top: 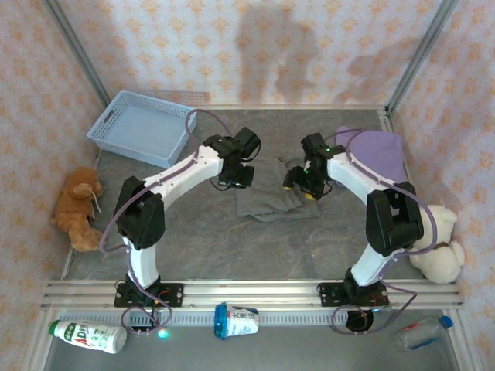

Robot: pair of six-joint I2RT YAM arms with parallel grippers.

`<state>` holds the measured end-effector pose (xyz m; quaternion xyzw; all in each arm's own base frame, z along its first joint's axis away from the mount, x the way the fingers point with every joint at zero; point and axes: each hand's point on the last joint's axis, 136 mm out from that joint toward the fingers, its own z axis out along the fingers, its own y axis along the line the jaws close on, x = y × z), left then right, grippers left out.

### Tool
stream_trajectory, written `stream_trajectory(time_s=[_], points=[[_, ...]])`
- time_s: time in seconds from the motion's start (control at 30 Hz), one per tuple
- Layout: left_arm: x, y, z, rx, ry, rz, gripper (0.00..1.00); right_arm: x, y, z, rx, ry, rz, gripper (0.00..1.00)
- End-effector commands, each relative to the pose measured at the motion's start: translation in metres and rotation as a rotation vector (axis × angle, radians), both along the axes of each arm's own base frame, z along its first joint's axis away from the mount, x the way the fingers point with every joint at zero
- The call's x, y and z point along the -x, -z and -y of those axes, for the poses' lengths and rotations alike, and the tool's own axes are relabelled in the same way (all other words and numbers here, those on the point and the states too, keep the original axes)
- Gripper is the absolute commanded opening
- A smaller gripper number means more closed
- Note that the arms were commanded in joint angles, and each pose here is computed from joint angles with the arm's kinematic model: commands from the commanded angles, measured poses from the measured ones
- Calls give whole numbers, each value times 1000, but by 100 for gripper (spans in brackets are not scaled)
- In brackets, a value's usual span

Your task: Fold and stack the mixed laundry pile

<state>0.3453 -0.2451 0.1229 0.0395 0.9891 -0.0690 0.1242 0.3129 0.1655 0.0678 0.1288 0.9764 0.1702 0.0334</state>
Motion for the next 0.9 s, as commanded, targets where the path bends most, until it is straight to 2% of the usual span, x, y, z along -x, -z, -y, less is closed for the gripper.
stream_trajectory(time_s=[0.0, 0.17, 0.23, 0.3, 0.37, 0.5, 0.63, 0.87], points=[[-2, 16, -6, -33, -28, -4, 0, -4, 14, -11, -24, 9, -11, 72], [-12, 57, -4, -75, -60, -36, 6, -13, 16, -20, -41, 28, 0, 65], [-19, 68, -5, -111, -75, -41, 6, -16, 14, -19, -30, 29, 4, 52], [-24, 76, -10, -166, -84, -46, 6, -18, 11, -14, -3, 27, 13, 30], [-27, 82, -19, -244, -80, -58, 5, -22, 0, -5, 44, 20, 46, 16], [-25, 93, -34, -355, -44, -89, 4, -26, -31, 17, 114, 17, 126, 0], [-21, 97, -34, -358, -29, -110, 6, -18, -43, 46, 186, 24, 158, 0], [-23, 94, -32, -368, -17, -108, 8, 7, 23, 57, 164, 79, 11, 0]])
